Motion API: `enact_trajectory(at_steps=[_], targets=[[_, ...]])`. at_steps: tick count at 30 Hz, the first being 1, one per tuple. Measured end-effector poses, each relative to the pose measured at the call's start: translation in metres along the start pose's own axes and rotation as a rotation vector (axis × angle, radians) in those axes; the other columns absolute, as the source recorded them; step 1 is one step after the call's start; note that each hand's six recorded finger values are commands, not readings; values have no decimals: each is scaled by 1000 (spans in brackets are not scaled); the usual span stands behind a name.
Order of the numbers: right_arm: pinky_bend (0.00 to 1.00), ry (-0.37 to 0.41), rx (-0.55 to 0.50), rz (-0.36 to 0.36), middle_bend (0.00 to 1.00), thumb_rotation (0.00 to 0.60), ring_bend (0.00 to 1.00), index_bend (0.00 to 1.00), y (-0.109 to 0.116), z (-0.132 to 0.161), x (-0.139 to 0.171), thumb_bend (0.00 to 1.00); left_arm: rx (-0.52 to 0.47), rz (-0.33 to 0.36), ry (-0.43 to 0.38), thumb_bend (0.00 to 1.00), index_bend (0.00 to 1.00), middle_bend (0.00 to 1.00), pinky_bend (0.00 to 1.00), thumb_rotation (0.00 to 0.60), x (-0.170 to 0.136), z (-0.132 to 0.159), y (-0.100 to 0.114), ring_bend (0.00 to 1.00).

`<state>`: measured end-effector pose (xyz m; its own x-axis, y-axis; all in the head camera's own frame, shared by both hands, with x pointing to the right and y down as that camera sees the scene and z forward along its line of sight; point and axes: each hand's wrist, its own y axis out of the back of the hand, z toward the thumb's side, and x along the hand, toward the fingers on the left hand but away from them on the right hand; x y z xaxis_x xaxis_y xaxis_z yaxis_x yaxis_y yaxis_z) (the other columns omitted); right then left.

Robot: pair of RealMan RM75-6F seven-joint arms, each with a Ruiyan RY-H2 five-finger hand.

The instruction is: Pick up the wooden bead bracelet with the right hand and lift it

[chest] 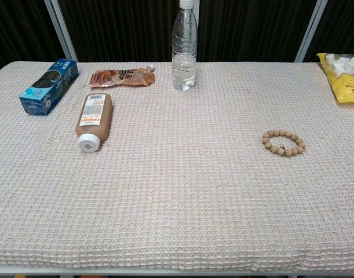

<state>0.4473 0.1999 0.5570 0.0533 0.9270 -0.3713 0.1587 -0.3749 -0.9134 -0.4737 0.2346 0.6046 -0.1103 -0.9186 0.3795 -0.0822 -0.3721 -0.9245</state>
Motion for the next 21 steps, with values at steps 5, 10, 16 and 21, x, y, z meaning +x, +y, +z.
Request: enact_trajectory(at_steps=[5,10,16,21], targets=[[0,8,2,8,55,359,0,0,-2,3,-1,101,5,4,-1,0,140,99,117,600,1,-1,1,0],[0,41,18,38,106,512,0,0,-7,11,-12,245,6,5,-12,0,140,99,117,600,2,1,0,0],[0,122,84,134,193,600,0,97,-29,36,-53,376,1,5,-22,0,140,99,117,600,3,2,0,0],[0,205,159,241,236,600,11,169,-67,69,-96,367,-4,3,-15,0,140,99,117,600,3,-2,1,0]])
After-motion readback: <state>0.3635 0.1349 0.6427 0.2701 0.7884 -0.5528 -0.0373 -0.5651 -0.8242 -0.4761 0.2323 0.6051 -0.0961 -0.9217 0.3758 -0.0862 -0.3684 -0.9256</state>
